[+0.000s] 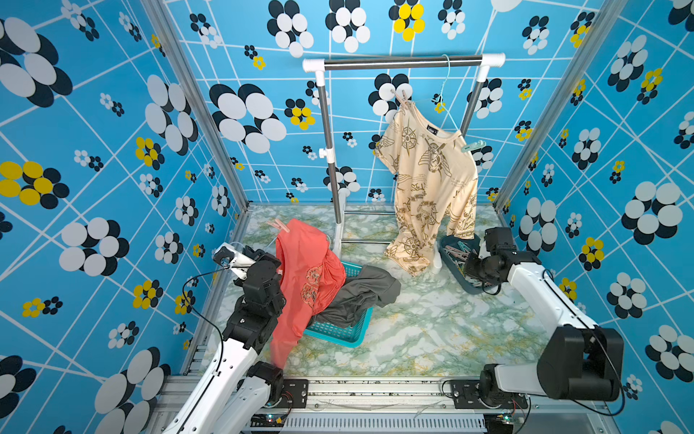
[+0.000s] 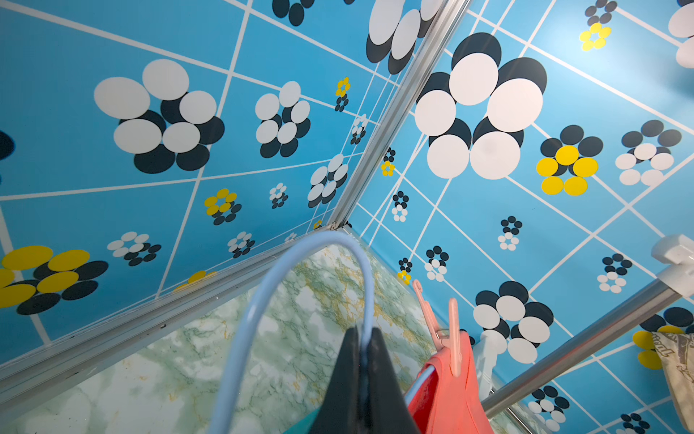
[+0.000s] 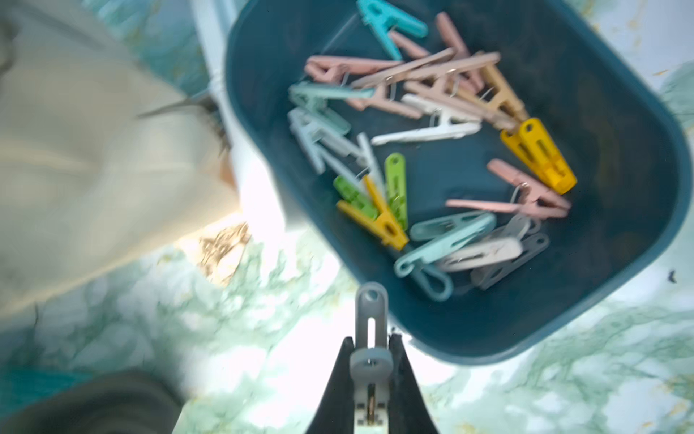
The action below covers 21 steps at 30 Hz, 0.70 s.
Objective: Use clothespins to secure the t-shirt on both sides of the hanger
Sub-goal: Pick up the clothespin from the storage box, then place the clothespin at the center of the board.
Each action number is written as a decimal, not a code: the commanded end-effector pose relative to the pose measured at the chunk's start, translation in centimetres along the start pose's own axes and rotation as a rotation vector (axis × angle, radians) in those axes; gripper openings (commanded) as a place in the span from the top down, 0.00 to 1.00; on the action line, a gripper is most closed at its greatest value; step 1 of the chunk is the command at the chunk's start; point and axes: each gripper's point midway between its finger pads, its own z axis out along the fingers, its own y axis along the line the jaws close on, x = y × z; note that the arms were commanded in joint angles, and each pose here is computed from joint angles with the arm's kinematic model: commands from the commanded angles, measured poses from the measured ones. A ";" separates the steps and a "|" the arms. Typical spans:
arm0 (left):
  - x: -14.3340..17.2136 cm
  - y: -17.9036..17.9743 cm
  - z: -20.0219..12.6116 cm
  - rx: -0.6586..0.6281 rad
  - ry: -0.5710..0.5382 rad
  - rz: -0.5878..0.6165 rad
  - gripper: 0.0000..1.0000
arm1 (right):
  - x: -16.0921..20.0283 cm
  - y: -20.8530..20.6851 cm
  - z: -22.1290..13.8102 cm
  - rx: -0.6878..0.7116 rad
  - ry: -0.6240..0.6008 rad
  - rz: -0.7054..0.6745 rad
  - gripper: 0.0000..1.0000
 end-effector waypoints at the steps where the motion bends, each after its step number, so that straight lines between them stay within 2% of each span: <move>1: -0.4 -0.1 -0.1 0.007 -0.022 -0.010 1.00 | 5.3 1.6 -0.1 0.014 0.088 -0.066 1.00; 9: -0.2 -0.1 0.0 0.004 -0.019 -0.002 1.00 | 13.7 9.9 2.7 -0.190 0.224 -0.205 1.00; 12: -0.1 0.0 0.0 0.000 -0.021 0.005 1.00 | 15.7 11.0 4.2 -0.246 0.272 -0.197 0.99; 17: 0.0 -0.1 0.1 0.000 -0.021 0.008 1.00 | 17.3 9.2 5.5 -0.198 0.291 -0.167 0.82; 21: 0.0 0.0 0.1 0.001 -0.022 0.003 1.00 | 17.2 6.5 5.0 -0.093 0.272 -0.158 0.68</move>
